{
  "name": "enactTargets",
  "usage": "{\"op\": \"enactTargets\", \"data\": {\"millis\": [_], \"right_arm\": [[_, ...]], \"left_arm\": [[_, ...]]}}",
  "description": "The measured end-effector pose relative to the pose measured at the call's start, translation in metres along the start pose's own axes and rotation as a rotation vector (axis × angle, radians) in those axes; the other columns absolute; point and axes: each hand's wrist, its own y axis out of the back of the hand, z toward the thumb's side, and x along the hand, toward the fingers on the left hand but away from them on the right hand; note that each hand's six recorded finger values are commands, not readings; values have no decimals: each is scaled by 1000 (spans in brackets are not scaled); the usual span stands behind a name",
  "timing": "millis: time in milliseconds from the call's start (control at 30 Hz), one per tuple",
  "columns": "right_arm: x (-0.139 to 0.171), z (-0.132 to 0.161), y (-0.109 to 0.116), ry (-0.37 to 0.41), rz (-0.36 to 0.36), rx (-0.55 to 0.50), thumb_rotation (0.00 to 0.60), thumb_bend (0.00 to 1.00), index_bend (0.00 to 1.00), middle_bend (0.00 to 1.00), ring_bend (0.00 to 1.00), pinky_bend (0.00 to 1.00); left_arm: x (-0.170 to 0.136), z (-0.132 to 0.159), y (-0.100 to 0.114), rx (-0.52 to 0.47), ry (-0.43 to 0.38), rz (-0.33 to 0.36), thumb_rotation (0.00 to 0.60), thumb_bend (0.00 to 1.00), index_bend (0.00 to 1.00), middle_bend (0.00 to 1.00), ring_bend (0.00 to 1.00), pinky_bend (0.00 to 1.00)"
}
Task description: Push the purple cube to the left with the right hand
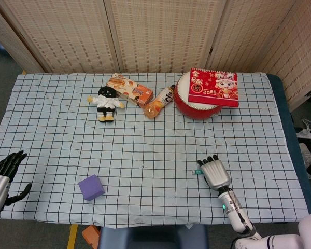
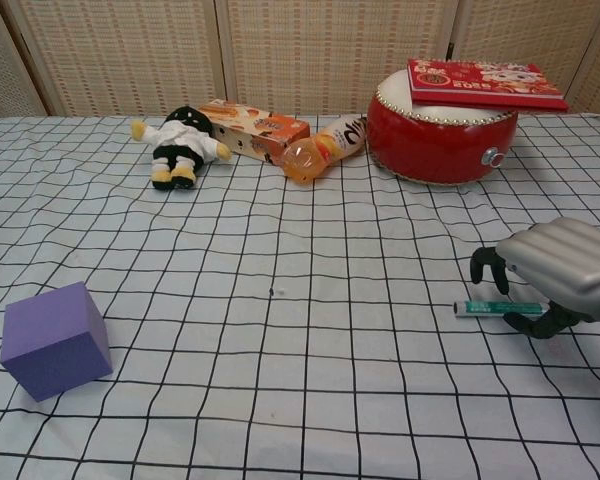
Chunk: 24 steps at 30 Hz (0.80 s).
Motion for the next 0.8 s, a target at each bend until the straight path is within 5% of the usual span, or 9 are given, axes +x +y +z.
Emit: {"op": "enactTargets", "data": {"millis": [233,433,633,800], "right_arm": [[25,-25,24,-56,-106,-62,600,202,0,91,79,173],[73,-77,58,-134,-254,-134,600,192,0,0,0,2],[121,-121,47,-239,-324,-200,600,191,0,0,0,0],[131,-136,44,-249,-360,-180,600,190,0,0,0,0]], "left_arm": [[0,-5,1,10,24,-8,600,362,0,0,0,153],[-2,-12,0,47,74,-17,600,367,0,0,0,143],[-1,-15,-4,110,119,-38,600,367,0,0,0,139],[-3,-12,-6,145,139,-24,600,388,0,0,0,138]]}}
